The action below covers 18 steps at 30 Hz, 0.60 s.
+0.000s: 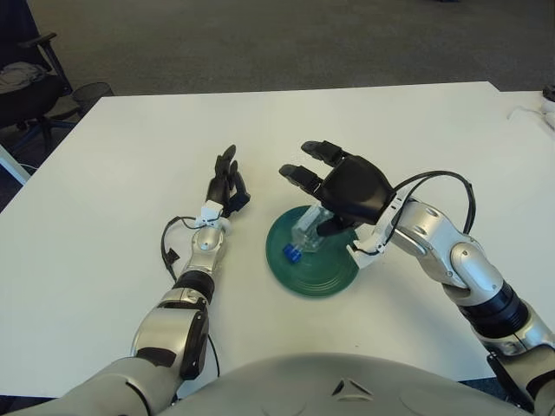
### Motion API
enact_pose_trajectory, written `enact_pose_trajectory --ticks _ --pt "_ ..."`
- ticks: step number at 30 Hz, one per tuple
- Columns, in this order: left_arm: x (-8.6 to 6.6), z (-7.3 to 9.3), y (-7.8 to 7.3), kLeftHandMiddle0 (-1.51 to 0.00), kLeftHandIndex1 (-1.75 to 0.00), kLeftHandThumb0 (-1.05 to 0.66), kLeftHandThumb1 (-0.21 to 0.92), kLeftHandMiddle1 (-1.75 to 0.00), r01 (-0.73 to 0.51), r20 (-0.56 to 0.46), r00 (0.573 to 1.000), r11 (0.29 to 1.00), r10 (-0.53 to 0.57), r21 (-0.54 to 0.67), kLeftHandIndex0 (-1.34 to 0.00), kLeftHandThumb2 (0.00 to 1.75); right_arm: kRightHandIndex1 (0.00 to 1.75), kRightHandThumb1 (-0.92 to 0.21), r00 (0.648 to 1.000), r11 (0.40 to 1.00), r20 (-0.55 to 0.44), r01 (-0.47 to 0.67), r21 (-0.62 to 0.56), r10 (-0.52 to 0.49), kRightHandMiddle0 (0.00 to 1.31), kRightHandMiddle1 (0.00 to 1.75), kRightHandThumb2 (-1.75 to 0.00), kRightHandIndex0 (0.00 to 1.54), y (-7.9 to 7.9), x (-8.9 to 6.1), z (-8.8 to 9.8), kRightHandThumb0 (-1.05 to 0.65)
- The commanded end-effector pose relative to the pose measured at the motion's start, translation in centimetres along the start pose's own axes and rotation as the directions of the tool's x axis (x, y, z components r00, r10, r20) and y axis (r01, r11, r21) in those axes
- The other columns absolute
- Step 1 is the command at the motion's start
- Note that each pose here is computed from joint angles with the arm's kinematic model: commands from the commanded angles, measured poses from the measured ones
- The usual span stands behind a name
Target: Put the bottle into the plate.
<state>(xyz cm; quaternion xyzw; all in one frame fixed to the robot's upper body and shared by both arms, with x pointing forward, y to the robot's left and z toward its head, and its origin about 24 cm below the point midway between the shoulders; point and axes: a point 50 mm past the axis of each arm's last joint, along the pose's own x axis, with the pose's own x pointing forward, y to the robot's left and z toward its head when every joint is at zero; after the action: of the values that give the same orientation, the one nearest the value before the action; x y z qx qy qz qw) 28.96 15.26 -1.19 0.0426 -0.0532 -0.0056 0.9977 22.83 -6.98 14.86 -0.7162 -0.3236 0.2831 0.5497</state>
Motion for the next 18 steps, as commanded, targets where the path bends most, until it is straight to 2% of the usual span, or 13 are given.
enact_pose_trajectory --ticks 1,11,18 --pt "-4.63 -4.0 0.55 -0.2 -0.32 -0.88 0.92 0.0 0.002 -0.178 0.984 1.0 0.002 0.025 0.0 1.07 0.0 -0.92 1.0 1.0 -0.002 0.002 0.007 -0.002 0.0 0.0 -0.81 0.0 -0.08 -0.14 0.02 -1.05" --pt "-4.46 -3.99 0.46 -0.2 -0.32 -0.89 0.92 0.0 0.005 -0.182 0.983 1.0 -0.003 0.006 0.0 1.09 0.0 -0.92 1.0 1.0 -0.013 0.011 0.008 -0.011 0.0 0.0 -0.81 0.0 -0.1 -0.18 -0.11 -1.05" --pt "-4.54 -3.95 0.38 -0.17 -0.31 -0.88 0.92 0.0 0.009 -0.172 0.985 1.0 -0.014 -0.025 0.0 1.08 0.0 -0.92 0.998 0.998 -0.032 0.058 0.017 -0.058 0.0 0.0 -0.84 0.0 -0.41 -0.37 -0.68 -1.05"
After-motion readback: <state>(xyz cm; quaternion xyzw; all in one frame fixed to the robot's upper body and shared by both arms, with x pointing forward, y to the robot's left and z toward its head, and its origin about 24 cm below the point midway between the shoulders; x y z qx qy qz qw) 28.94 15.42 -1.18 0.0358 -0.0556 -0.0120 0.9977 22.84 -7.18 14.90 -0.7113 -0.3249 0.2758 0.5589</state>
